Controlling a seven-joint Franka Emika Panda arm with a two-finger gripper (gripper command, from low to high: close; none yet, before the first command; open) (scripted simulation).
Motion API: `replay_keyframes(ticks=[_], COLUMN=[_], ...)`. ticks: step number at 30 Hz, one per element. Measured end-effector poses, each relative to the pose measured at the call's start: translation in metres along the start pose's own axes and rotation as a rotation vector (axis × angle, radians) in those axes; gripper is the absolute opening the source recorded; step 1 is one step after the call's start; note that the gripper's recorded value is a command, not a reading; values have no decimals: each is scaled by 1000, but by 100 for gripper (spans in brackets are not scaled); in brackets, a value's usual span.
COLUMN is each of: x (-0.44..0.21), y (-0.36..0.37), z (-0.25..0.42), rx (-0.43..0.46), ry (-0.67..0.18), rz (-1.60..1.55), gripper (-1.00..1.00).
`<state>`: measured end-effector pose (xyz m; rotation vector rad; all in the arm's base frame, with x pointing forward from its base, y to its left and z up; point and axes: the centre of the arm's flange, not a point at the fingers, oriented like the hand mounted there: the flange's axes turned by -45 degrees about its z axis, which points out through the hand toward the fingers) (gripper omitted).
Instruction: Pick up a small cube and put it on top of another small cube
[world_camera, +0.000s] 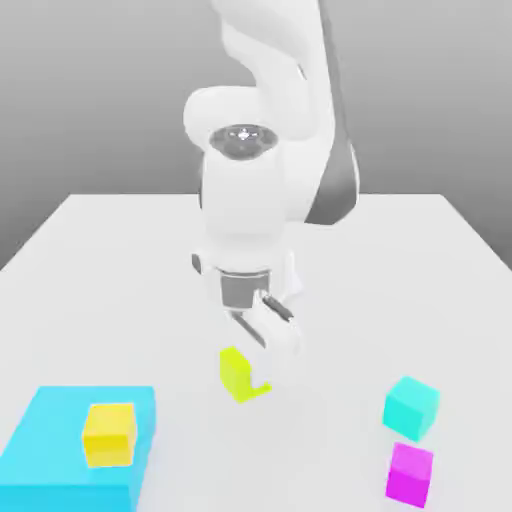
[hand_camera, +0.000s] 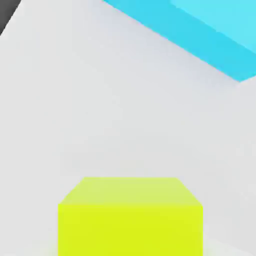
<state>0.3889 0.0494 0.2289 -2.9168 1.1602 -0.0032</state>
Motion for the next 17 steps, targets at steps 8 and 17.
replay_keyframes(ticks=[8,17], x=[-134,-138], y=[-92,-96], z=[-16,43], rx=[-1,-2], ry=[-2,0], rz=[-702,-745], gripper=[-100,100])
